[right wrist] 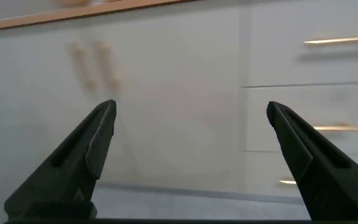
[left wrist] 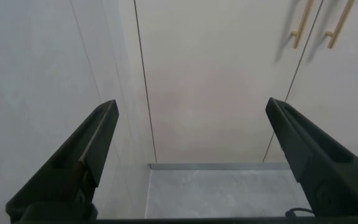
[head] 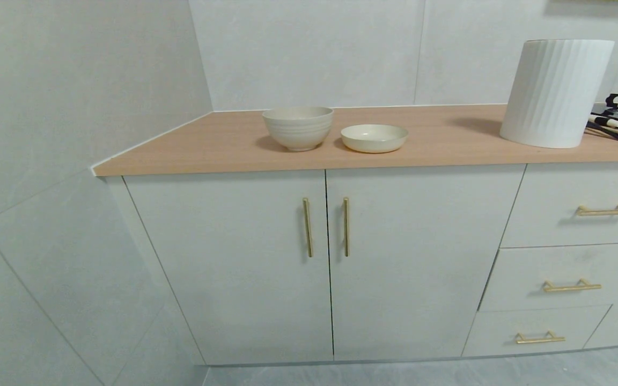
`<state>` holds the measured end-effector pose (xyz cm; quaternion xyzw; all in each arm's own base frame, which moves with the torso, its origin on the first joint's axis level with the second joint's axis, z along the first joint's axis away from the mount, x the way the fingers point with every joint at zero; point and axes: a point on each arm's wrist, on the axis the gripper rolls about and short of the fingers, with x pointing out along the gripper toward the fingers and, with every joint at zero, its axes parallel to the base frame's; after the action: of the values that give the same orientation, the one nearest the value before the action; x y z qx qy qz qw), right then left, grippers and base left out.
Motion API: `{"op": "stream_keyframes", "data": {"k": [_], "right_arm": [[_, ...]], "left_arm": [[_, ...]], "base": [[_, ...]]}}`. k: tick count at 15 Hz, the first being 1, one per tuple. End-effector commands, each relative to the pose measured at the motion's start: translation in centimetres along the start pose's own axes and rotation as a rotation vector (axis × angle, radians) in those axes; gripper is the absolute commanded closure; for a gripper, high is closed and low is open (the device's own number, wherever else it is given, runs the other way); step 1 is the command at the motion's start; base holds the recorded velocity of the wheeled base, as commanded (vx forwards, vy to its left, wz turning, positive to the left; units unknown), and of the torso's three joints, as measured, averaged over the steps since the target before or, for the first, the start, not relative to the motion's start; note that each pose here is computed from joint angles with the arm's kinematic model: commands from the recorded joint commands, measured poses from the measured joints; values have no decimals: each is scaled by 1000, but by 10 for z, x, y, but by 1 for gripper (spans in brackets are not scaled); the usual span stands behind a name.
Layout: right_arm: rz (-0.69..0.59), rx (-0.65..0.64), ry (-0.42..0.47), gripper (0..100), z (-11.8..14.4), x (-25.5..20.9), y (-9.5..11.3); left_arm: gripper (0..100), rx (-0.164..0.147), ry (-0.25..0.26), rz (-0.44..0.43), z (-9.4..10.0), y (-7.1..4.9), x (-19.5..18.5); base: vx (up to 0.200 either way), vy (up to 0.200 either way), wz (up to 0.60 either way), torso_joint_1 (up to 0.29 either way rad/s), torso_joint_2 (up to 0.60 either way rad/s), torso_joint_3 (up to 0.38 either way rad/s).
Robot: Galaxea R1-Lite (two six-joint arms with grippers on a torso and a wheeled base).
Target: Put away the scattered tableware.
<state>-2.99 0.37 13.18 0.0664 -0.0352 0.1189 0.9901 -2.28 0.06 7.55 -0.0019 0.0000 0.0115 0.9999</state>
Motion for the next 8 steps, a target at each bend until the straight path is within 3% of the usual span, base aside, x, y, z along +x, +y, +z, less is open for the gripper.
{"op": "stream_keyframes", "data": {"k": [1, 2, 3, 8], "right_arm": [[100, 0, 179, 0, 22, 30, -1], [108, -14, 228, 0, 26, 40, -2], [122, -33, 341, 0, 33, 66, -5], [282, -19, 534, 0, 60, 153, 7]], "left_arm": [[0, -1, 0, 0, 0, 0, 0], [0, -1, 0, 0, 0, 0, 0], [0, -1, 0, 0, 0, 0, 0], [0, -1, 0, 0, 0, 0, 0]], "base": [[0, 0, 0, 0, 0, 0], [0, 0, 0, 0, 0, 0], [0, 0, 0, 0, 0, 0], [0, 0, 0, 0, 0, 0]]}}
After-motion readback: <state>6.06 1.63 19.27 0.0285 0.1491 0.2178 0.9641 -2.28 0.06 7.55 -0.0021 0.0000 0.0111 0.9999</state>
